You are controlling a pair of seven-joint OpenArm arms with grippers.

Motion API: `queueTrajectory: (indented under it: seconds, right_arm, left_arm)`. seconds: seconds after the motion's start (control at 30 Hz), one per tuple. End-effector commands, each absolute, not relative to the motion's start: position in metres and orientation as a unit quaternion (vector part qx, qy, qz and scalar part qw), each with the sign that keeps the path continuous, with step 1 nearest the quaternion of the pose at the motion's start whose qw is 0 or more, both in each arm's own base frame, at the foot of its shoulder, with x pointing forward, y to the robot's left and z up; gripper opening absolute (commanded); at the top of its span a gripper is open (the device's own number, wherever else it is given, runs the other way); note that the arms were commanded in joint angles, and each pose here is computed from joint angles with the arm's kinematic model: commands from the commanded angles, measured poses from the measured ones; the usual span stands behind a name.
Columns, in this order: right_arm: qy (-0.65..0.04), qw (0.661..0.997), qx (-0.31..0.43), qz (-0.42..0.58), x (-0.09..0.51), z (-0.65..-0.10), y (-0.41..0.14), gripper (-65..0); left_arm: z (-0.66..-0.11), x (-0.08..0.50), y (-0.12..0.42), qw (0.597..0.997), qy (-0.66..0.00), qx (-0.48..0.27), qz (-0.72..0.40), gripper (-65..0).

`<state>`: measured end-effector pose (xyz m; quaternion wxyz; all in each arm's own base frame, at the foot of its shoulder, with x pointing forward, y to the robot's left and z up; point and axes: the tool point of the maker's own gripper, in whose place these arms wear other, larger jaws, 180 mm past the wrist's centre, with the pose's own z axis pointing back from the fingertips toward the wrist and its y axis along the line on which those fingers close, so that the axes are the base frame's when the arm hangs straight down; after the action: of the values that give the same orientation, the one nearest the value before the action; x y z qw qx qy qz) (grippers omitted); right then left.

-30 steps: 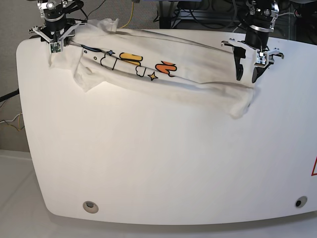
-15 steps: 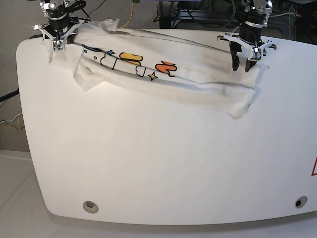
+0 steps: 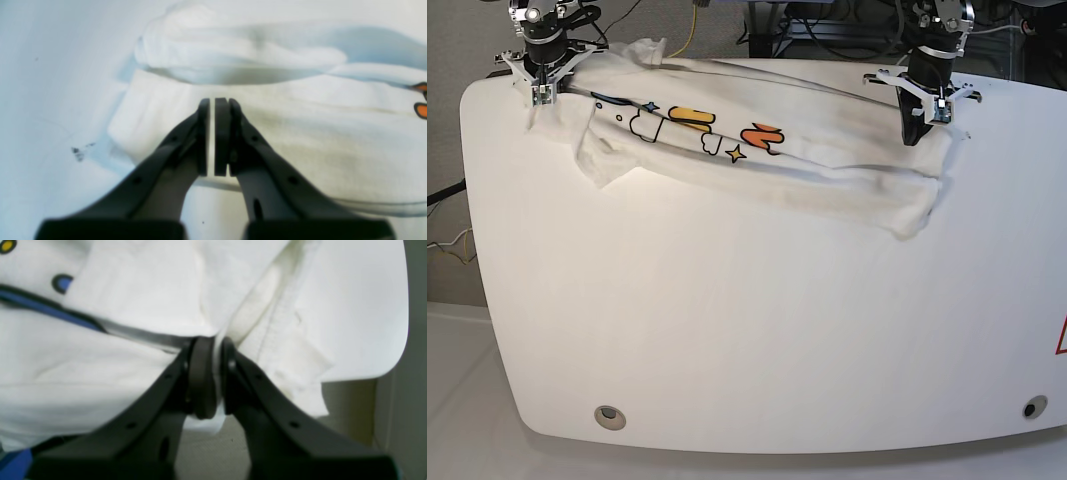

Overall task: Fold the T-shirt properly
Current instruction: 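Move both grippers to the band's ends and close them on the fabric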

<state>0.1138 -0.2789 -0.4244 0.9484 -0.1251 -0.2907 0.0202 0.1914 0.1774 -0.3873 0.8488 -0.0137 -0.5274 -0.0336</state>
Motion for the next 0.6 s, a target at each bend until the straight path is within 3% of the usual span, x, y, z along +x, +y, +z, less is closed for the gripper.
queueTrajectory:
  seconds: [0.0, 0.57]
  right_arm:
    - [-0.262, 0.957, -0.120, 0.023, 0.106, -0.438, -0.278, -64.4]
    - [-0.245, 0.964, -0.093, 0.052, 0.118, -0.462, -0.255, -64.4]
  left_arm:
    - [-0.379, 0.194, 0.178, 0.838, -0.544, -0.016, -0.032, -62.9]
    - [-0.410, 0.189, 0.178, 0.857, -0.515, -0.027, -0.013, -62.9]
